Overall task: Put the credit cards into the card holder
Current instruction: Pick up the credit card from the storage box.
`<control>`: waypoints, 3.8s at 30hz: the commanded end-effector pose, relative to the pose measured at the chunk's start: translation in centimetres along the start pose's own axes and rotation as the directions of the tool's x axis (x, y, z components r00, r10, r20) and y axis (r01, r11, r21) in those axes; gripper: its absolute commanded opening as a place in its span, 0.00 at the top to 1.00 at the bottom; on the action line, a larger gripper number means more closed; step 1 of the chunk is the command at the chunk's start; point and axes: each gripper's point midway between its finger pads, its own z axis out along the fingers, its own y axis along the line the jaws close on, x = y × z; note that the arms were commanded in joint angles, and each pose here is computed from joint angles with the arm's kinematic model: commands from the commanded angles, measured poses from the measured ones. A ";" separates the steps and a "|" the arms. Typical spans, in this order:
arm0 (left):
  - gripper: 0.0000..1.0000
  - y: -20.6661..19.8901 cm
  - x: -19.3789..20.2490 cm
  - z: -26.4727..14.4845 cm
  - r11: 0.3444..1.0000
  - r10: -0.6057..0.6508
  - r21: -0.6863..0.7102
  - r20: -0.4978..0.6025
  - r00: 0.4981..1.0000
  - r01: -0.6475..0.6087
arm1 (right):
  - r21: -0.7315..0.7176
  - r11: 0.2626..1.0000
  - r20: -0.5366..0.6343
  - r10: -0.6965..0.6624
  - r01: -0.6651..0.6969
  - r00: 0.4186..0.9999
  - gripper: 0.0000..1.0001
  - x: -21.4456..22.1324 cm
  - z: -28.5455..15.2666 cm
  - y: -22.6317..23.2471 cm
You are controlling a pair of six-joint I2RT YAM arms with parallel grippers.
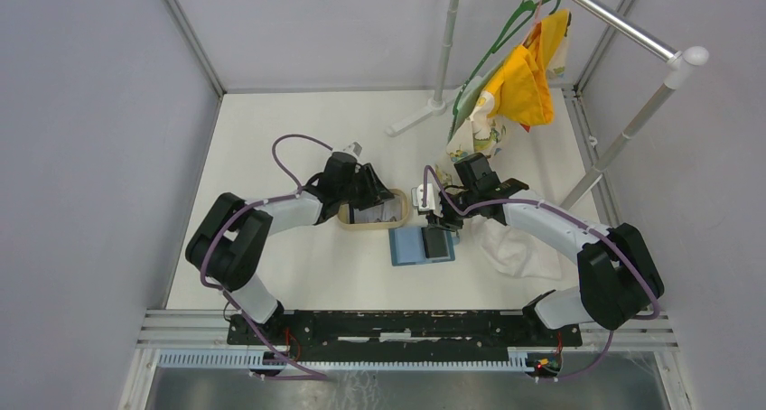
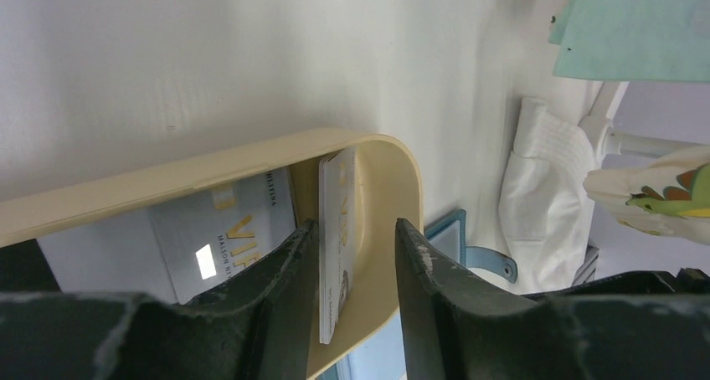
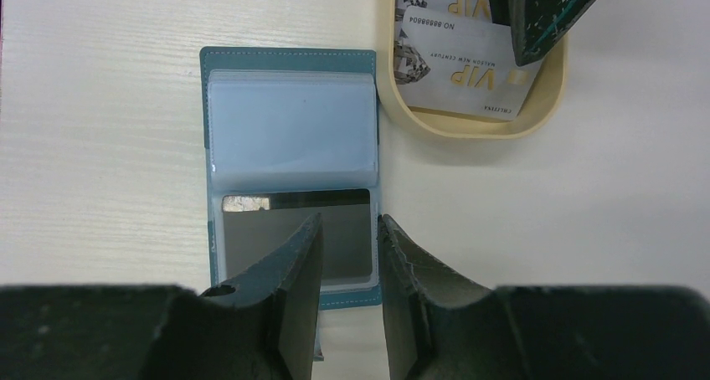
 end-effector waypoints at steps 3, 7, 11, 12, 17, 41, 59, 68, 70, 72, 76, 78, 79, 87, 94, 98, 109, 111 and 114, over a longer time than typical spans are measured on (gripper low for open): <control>0.58 -3.7 -0.3 -0.8 0.990 -0.009 0.144 0.018 1.000 0.006 | -0.004 1.000 0.024 0.000 0.000 1.000 0.64 -0.4 0.0 -0.1; 0.59 -3.9 0.3 -0.4 0.988 -0.007 0.156 0.001 1.000 0.007 | -0.005 1.000 0.024 0.000 0.000 1.000 0.64 -0.5 0.0 -0.1; 0.59 -3.8 0.9 0.1 0.989 -0.001 0.150 -0.011 1.000 0.003 | -0.004 1.000 0.024 0.000 0.000 1.000 0.64 -0.5 0.0 -0.1; 0.58 -3.8 1.0 0.3 0.989 0.003 0.149 -0.012 1.000 -0.001 | -0.004 1.000 0.025 0.000 0.000 1.000 0.64 -0.5 0.0 -0.1; 0.56 -1.9 1.4 1.1 0.999 0.042 0.010 -0.009 0.999 -0.042 | -0.005 1.000 0.024 -0.002 0.002 1.000 0.64 -0.5 0.0 0.0; 0.62 -2.5 2.1 1.2 0.996 0.058 0.073 -0.070 0.996 -0.053 | -0.006 1.000 0.027 -0.006 0.007 1.000 0.64 -0.6 -0.1 0.0; 0.65 -0.7 1.2 0.1 0.998 0.060 0.024 -0.055 0.997 -0.058 | -0.007 1.000 0.028 -0.008 0.008 1.000 0.64 -0.6 -0.2 0.0; 0.69 0.1 0.9 -0.7 0.998 0.053 0.025 -0.050 0.997 -0.052 | -0.007 1.000 0.028 -0.008 0.008 1.000 0.64 -0.7 -0.2 0.0; 0.69 0.2 0.8 -0.9 0.998 0.051 0.027 -0.048 0.998 -0.049 | -0.008 1.000 0.027 -0.007 0.007 1.000 0.64 -0.6 -0.1 0.0; 0.70 0.3 0.7 -1.1 0.998 0.050 0.032 -0.047 0.998 -0.048 | -0.007 1.000 0.028 -0.007 0.007 1.000 0.64 -0.6 -0.1 0.0; 0.73 0.8 0.7 -1.3 0.999 0.038 0.034 -0.046 0.998 -0.037 | -0.008 1.000 0.027 -0.006 0.006 1.000 0.64 -0.6 -0.1 0.0; 0.75 1.1 0.6 -1.4 0.999 0.032 0.031 -0.045 0.998 -0.031 | -0.008 1.000 0.028 -0.007 0.007 1.000 0.64 -0.6 -0.1 0.0; 0.75 1.2 0.6 -1.4 0.999 0.031 0.030 -0.046 0.998 -0.029 | -0.008 1.000 0.028 -0.008 0.009 1.000 0.64 -0.6 -0.1 0.0; 0.83 2.0 0.1 -1.9 1.000 0.019 0.025 -0.035 0.999 -0.018 | -0.008 1.000 0.026 -0.006 0.006 1.000 0.64 -0.6 -0.1 0.0; 0.96 2.5 -0.1 -2.3 1.000 0.015 0.023 -0.027 1.000 -0.014 | -0.010 1.000 0.026 -0.004 0.005 1.000 0.64 -0.5 -0.1 0.1; 0.97 2.9 -0.4 -2.9 1.000 0.022 0.006 -0.015 1.000 -0.022 | -0.011 1.000 0.027 -0.005 0.005 1.000 0.64 -0.6 -0.1 0.1; 0.98 2.7 -2.9 -7.9 0.985 0.168 -0.063 0.156 0.973 -0.160 | -0.034 0.999 0.071 -0.029 0.032 0.997 0.65 -1.4 -0.2 0.7; 0.98 1.0 -2.8 -9.1 0.979 0.195 0.024 0.203 0.960 -0.204 | -0.033 0.998 0.090 -0.044 0.048 0.995 0.64 -1.8 -0.3 0.8; 0.98 -2.0 -1.8 -11.2 0.942 0.227 0.183 0.273 0.935 -0.282 | -0.027 0.997 0.118 -0.066 0.069 0.991 0.64 -2.4 -0.6 1.0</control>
